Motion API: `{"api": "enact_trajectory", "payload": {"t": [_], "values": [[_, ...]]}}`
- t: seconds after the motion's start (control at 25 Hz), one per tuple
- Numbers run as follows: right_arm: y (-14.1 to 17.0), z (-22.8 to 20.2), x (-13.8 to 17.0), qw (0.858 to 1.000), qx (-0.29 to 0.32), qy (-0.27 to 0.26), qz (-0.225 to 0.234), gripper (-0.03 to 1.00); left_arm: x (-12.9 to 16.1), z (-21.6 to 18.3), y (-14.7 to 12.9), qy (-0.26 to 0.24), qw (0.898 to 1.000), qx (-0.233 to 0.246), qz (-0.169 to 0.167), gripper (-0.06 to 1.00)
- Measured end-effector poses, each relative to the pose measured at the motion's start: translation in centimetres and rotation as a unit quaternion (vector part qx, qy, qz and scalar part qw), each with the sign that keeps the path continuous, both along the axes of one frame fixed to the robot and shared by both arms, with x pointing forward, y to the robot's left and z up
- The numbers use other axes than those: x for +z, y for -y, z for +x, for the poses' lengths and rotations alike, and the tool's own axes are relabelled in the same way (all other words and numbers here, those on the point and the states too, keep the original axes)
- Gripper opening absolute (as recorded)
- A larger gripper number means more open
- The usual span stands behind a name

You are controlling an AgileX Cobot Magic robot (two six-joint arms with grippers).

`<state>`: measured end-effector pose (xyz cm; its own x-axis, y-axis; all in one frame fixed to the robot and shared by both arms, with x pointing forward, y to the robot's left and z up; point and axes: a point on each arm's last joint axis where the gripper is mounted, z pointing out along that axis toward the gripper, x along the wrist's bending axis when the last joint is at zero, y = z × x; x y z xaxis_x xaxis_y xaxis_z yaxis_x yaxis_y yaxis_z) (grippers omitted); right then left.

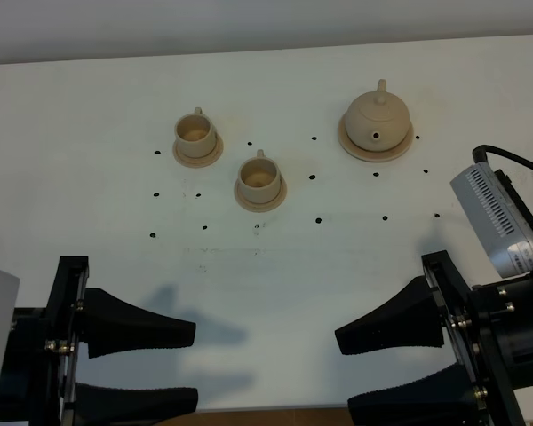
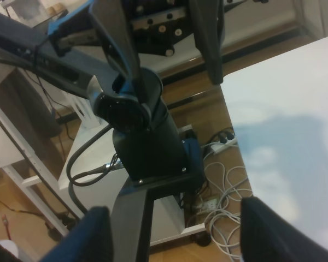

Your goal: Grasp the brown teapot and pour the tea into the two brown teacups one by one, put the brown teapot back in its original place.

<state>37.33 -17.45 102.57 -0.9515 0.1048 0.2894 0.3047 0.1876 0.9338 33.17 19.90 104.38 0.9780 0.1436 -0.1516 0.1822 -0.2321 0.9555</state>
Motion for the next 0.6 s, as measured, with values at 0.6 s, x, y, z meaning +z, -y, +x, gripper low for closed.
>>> {"api": "enact_trajectory", "payload": {"t": [0.6], "values": [[0.00,0.00,0.00,1.000,0.000,0.000,0.000,0.52,0.00,0.00,0.00,-0.002,1.000,0.000,0.000,0.49]]}}
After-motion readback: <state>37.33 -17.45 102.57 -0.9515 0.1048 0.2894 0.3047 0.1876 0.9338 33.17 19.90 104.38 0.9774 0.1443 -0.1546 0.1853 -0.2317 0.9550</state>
